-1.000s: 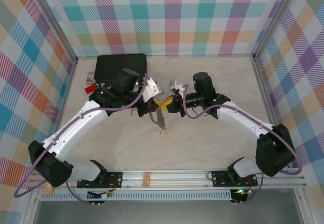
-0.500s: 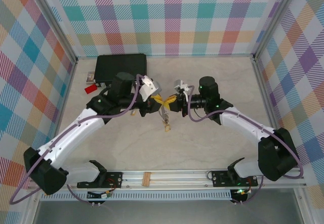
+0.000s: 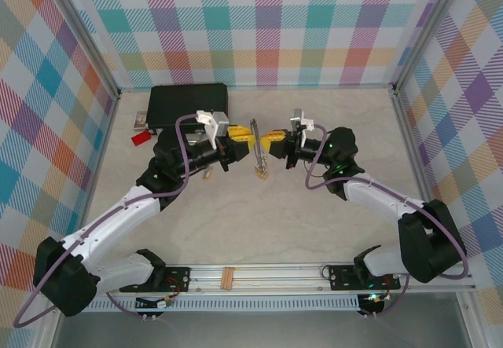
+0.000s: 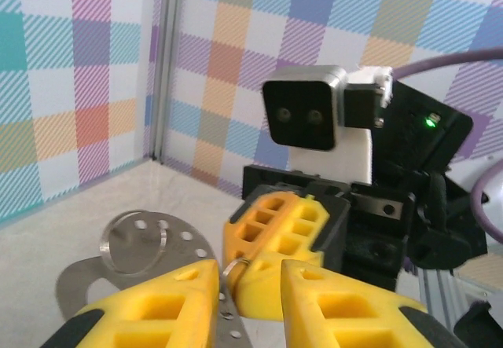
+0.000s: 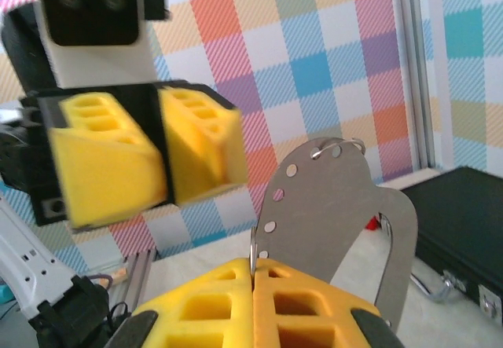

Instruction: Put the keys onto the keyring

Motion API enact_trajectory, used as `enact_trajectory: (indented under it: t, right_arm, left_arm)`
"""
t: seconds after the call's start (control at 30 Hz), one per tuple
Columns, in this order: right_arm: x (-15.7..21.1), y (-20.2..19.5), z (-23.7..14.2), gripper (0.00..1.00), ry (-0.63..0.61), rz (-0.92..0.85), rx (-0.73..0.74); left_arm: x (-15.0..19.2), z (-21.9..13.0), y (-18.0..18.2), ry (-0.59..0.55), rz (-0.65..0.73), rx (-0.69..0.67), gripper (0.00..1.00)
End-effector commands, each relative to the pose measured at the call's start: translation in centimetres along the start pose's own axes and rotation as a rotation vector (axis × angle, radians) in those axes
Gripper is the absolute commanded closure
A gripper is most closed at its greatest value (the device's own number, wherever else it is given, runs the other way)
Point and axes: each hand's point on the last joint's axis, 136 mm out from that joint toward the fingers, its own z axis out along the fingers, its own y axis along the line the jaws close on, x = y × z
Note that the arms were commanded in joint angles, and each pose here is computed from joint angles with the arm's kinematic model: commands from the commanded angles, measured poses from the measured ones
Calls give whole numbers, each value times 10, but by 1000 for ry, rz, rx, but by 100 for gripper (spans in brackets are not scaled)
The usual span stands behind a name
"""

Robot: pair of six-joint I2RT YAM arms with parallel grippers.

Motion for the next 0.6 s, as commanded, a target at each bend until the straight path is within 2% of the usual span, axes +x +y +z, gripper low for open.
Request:
enact_trajectory:
  t: [0.0, 0.3, 0.4, 0.57]
  right_arm:
    - [-30, 17, -2, 100, -80, -44, -53]
    - [-30, 21, -2, 100, -73, -26, -78]
    - [-31, 20, -3, 100, -79, -28, -68]
    - [-32, 21, -3, 100, -85, -27, -68]
  left_arm:
    - [-27, 0, -6, -117, -7, 65, 73]
    - [-17, 10, -3, -100, -47, 128, 71]
    - [-10, 11, -6, -78, -61, 159, 67]
    - [-2, 7, -1, -66, -72, 137, 66]
